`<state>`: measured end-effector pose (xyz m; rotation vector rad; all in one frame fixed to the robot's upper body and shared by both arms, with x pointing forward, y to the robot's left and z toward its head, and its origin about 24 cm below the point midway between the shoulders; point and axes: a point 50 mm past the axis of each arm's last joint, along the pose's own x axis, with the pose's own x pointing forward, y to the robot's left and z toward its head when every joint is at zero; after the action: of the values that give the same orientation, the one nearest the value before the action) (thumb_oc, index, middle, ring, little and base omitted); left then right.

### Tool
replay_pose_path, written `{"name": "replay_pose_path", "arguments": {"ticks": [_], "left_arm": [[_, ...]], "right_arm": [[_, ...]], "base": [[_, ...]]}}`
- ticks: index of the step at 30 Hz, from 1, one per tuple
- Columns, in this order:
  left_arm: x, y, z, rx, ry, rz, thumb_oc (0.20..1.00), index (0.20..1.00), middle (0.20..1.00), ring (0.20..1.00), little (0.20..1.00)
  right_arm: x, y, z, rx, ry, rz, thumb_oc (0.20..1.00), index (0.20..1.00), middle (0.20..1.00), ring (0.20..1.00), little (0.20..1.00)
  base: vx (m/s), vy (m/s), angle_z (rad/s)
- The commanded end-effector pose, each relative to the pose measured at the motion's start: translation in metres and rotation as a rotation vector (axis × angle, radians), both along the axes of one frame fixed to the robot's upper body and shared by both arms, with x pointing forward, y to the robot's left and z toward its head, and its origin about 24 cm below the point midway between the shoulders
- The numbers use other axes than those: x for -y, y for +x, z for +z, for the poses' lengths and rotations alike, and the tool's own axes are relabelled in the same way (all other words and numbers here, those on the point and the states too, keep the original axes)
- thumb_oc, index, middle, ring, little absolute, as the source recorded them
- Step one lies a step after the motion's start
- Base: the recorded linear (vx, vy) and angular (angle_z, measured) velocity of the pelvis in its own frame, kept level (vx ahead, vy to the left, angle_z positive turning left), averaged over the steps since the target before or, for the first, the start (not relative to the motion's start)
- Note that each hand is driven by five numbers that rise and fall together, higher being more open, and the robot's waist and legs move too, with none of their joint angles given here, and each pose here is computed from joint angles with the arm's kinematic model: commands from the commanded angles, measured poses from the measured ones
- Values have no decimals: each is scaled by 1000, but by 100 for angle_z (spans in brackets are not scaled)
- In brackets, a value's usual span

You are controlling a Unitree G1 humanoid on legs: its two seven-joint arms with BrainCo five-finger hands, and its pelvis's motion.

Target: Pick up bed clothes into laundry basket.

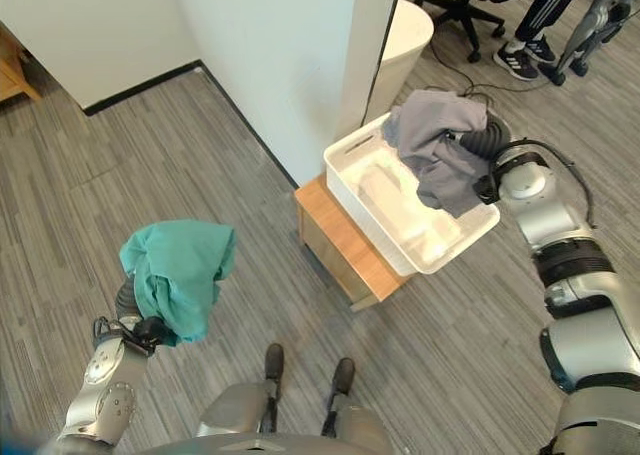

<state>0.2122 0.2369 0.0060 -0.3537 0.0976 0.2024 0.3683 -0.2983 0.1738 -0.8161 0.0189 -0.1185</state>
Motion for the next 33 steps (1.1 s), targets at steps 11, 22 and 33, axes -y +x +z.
{"name": "replay_pose_path", "arguments": {"ticks": [11, 22, 33], "left_arm": [[2, 20, 45, 205, 75, -44, 200, 200, 200, 200, 200], [-8, 37, 74, 293, 238, -43, 200, 200, 200, 200, 200], [37, 96, 192, 677, 589, -256, 200, 200, 200, 200, 200]], "right_arm": [[29, 8, -9, -135, -37, -213, 1000, 1000, 1000, 1000, 1000], [43, -14, -27, -97, -2, -206, 1000, 1000, 1000, 1000, 1000], [-17, -99, -94, 116, 697, 43, 1000, 1000, 1000, 1000, 1000]], "base": [[0, 4, 0], [23, 47, -8], [59, -1, -10]]}}
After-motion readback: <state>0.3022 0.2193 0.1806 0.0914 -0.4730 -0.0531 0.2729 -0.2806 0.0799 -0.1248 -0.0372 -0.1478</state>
